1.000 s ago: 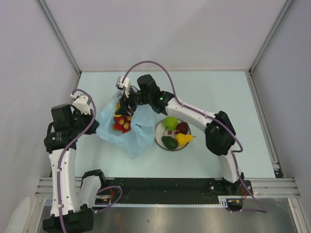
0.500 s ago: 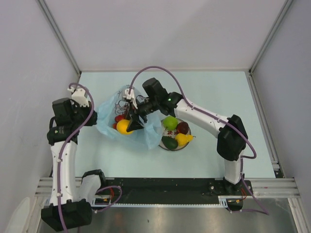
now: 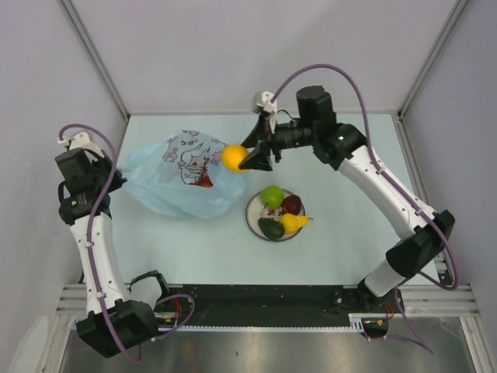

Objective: Take the fake fruits out of the plastic bag

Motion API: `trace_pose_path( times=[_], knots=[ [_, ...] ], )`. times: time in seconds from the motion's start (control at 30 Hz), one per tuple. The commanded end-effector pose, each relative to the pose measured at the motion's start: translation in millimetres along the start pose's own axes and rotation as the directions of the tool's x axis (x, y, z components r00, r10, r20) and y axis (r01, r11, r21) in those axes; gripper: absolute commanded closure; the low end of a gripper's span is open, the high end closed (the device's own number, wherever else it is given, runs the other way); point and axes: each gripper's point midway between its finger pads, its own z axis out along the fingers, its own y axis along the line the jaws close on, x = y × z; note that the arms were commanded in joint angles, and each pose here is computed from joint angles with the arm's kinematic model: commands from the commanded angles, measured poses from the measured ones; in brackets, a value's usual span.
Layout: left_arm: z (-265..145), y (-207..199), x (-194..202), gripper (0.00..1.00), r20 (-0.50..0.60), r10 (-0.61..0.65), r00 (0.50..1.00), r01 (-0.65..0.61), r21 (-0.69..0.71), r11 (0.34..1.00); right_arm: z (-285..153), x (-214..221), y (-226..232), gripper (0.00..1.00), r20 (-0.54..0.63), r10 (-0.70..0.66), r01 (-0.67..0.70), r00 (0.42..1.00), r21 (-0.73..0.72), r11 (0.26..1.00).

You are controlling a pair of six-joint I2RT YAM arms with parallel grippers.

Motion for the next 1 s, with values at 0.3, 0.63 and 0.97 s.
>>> trace_pose_path(
  times=[0.3,0.63,0.97],
  knots=[
    [-11,11,-7,1.0,0.047,-0.134,0.99,0.136,-0.029,0.99,-20,193,-18,0.59,-0.421,0.032,-0.017,0.906,0.038,0.999],
    [-14,2,5,1.0,0.008,-0.097,0.995,0.097,0.027,0.995,8,248,-18,0.57,-0.566,-0.173,0.131,0.806,-0.114,0.985],
    [-10,-12,12,1.0,-0.018,-0.114,0.993,0.115,0.113,0.987,22,278,-27,0.57,-0.665,-0.18,0.17,0.725,-0.08,0.982]
  ],
)
